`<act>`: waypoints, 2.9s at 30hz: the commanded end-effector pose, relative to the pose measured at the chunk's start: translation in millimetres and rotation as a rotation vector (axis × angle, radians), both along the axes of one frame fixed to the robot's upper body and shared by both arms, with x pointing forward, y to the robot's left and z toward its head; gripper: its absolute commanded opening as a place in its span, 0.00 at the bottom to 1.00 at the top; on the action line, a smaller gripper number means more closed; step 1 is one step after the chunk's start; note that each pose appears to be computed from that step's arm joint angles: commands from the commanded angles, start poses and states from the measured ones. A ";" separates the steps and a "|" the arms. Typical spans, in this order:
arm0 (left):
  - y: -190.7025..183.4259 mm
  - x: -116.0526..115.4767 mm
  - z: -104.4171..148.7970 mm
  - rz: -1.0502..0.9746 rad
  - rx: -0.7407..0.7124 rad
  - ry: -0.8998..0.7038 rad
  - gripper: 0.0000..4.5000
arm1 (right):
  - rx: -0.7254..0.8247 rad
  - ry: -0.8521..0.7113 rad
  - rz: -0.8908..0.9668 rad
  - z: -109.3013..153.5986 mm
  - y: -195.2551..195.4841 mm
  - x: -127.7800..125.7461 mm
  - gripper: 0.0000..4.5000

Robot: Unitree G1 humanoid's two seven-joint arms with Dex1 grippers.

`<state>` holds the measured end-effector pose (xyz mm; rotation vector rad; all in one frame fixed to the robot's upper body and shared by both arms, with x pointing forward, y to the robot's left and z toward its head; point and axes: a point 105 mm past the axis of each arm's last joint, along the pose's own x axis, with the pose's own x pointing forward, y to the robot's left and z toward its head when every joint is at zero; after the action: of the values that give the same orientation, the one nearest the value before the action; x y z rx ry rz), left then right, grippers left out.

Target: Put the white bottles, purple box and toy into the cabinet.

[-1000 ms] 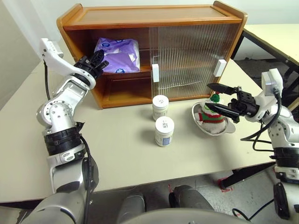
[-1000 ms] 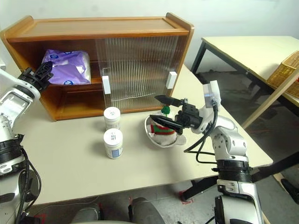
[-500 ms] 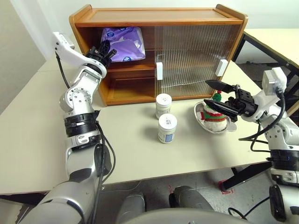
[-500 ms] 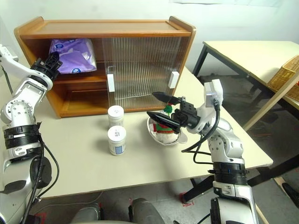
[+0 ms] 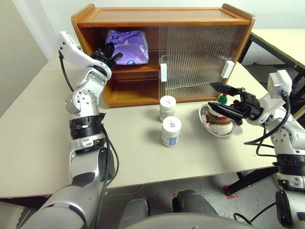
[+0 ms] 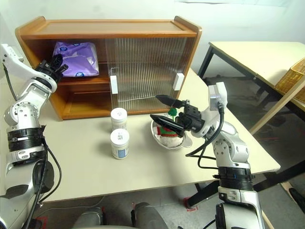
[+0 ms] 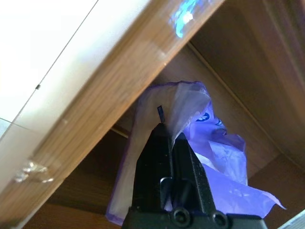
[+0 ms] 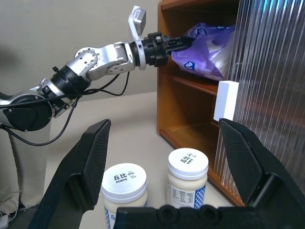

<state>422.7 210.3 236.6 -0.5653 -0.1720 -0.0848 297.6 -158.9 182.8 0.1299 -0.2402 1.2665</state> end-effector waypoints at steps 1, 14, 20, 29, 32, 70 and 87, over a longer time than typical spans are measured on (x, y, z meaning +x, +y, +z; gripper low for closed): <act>1.1 3.4 -5.7 0.021 0.014 0.021 0.30 | -0.019 -0.009 0.011 3.2 1.2 0.5 1.00; -18.8 -11.2 1.4 -0.100 0.078 -0.033 0.99 | -0.027 -0.006 0.020 1.3 1.6 1.8 1.00; -22.8 -28.7 -4.0 -0.135 0.171 -0.029 0.99 | -0.033 -0.005 0.020 -0.1 -0.3 2.5 1.00; -23.1 -53.8 -12.4 -0.157 0.461 -0.045 0.99 | -0.052 0.005 0.016 -4.5 -1.7 2.7 1.00; -24.2 -64.0 -13.2 -0.185 0.504 -0.108 0.90 | -0.050 0.004 0.016 -5.3 0.1 3.0 1.00; -29.5 -15.3 -20.6 -0.108 0.619 -0.156 0.00 | -0.022 0.012 0.005 -7.5 12.3 -1.1 1.00; -24.7 -96.0 -90.9 -0.527 0.631 -0.097 0.81 | 0.000 -0.009 0.030 -2.0 7.7 -4.1 1.00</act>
<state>328.6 184.7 158.8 -0.0055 -0.1232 -0.6395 294.7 -148.5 176.5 0.1367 -0.2281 1.2803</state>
